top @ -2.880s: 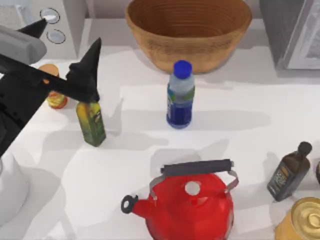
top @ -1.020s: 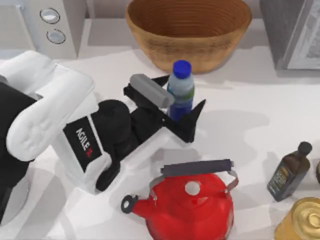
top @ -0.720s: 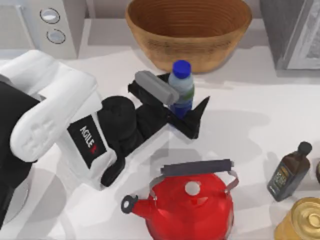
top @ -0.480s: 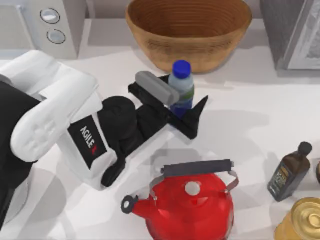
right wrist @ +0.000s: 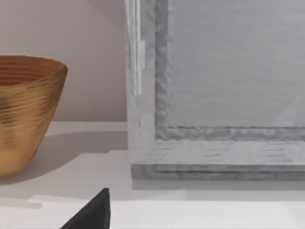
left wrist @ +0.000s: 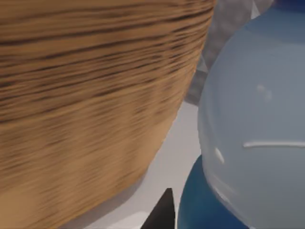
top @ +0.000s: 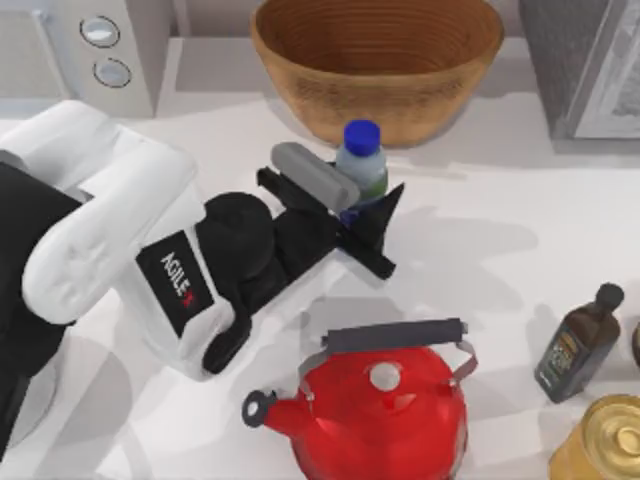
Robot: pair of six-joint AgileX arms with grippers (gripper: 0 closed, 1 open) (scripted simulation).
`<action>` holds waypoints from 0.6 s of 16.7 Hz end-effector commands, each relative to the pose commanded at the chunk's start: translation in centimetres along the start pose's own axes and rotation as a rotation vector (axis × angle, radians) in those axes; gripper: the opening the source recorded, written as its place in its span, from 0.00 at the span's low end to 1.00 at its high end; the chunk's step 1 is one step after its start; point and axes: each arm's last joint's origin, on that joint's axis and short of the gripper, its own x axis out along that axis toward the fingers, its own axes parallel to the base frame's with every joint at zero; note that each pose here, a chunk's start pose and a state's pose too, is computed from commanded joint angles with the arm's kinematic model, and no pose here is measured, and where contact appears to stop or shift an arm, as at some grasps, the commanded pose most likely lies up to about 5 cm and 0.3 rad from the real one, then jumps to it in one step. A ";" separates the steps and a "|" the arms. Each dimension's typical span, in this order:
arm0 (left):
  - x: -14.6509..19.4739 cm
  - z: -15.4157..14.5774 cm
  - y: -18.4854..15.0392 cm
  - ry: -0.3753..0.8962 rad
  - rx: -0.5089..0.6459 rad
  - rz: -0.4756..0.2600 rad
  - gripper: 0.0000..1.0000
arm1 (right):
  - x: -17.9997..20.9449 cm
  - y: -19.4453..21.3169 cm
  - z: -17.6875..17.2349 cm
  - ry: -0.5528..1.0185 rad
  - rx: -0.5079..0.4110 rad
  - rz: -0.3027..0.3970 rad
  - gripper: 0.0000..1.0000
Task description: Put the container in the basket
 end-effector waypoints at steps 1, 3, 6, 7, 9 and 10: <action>0.0 0.0 0.0 0.000 0.000 0.000 0.10 | 0.0 0.0 0.0 0.000 0.000 0.000 1.00; 0.0 0.0 0.0 0.000 0.000 0.000 0.00 | 0.0 0.0 0.0 0.000 0.000 0.000 1.00; 0.0 0.0 0.0 0.000 0.000 0.000 0.00 | 0.0 0.0 0.0 0.000 0.000 0.000 1.00; 0.0 0.0 0.0 0.000 0.000 0.000 0.00 | 0.0 0.0 0.0 0.000 0.000 0.000 1.00; 0.0 0.0 0.0 0.000 0.000 0.000 0.00 | 0.0 0.0 0.0 0.000 0.000 0.000 1.00; 0.0 0.0 0.0 0.000 0.000 0.000 0.00 | 0.0 0.0 0.0 0.000 0.000 0.000 1.00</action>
